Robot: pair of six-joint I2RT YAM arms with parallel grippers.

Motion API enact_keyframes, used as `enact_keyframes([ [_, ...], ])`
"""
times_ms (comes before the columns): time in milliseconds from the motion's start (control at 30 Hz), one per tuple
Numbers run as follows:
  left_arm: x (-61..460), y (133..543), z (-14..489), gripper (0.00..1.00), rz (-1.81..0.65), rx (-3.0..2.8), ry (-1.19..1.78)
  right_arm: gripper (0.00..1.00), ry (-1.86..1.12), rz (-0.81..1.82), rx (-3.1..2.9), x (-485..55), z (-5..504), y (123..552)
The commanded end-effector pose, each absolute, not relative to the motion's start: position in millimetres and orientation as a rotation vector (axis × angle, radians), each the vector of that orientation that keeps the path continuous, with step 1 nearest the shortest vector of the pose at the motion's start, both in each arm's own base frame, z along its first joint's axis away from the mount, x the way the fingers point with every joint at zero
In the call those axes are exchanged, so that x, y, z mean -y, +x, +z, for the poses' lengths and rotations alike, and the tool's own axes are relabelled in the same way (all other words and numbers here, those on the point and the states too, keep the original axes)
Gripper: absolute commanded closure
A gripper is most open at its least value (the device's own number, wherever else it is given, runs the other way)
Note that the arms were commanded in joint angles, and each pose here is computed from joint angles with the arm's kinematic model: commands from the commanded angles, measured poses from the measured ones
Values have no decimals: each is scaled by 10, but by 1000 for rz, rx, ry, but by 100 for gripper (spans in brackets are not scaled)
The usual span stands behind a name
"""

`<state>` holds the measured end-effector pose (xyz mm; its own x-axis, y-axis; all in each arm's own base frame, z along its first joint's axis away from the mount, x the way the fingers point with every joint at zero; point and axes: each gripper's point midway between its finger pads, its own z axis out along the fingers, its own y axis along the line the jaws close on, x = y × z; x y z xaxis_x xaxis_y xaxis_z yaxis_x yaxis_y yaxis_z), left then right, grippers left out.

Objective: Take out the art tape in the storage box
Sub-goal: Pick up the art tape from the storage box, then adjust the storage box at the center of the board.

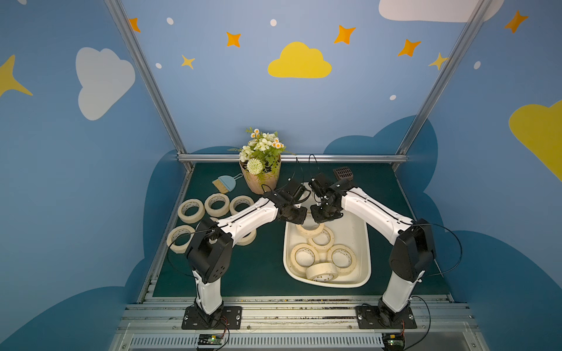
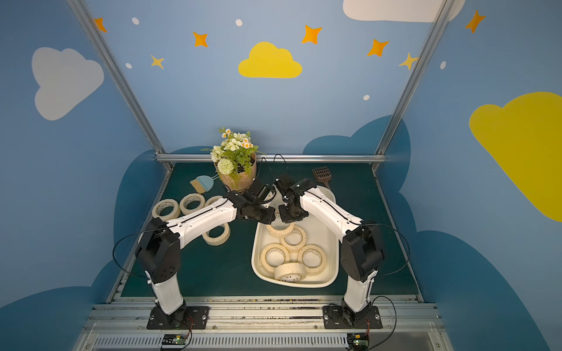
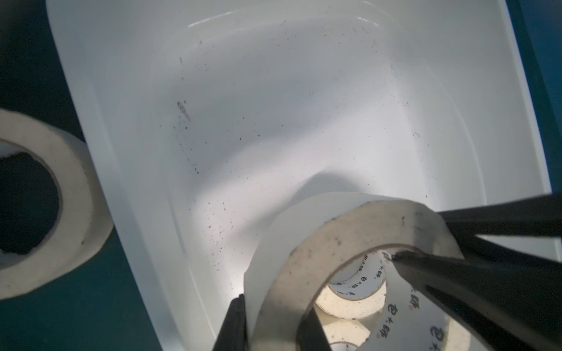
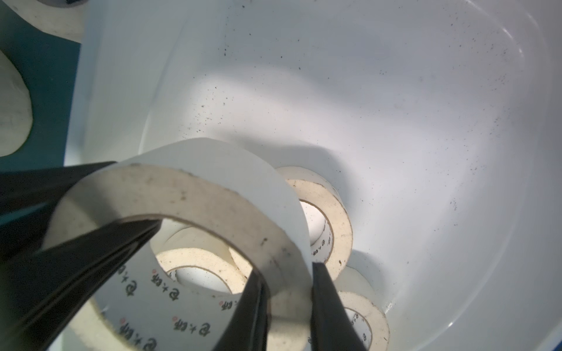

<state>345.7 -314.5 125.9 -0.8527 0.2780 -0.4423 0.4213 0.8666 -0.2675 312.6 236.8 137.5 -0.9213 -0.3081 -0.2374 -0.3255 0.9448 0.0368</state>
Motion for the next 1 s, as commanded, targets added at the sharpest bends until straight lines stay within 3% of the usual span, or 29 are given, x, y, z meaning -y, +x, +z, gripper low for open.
enact_keyframes([
  [0, 3125, 3552, 1347, 96, -518, -2629, 468, 100, -463, 201, -2851, -2406, 1576, 3065],
  [133, 3082, 3554, 1358, 97, -495, -2628, 461, 46, -435, 223, -2837, -2310, 1762, 3005],
  [233, 3023, 3556, 1355, 96, -466, -2631, 453, 24, -384, 200, -2817, -2105, 1916, 2977],
  [333, 2935, 3560, 1378, 97, -446, -2630, 429, 16, -312, 169, -2799, -1832, 2029, 2957],
  [500, 2684, 3523, 1566, 97, -381, -2603, 396, 13, -184, 127, -2789, -1386, 1999, 2959],
  [733, 1873, 3271, 1780, 97, -208, -2599, 271, 13, -100, 212, -2901, -1322, 1350, 3067],
  [867, 1354, 3121, 1702, 97, -162, -2580, 118, 12, -81, 245, -2998, -1302, 955, 3137],
  [967, 1261, 3088, 1509, 97, -183, -2584, 71, 12, -54, 183, -3028, -1199, 758, 3212],
])
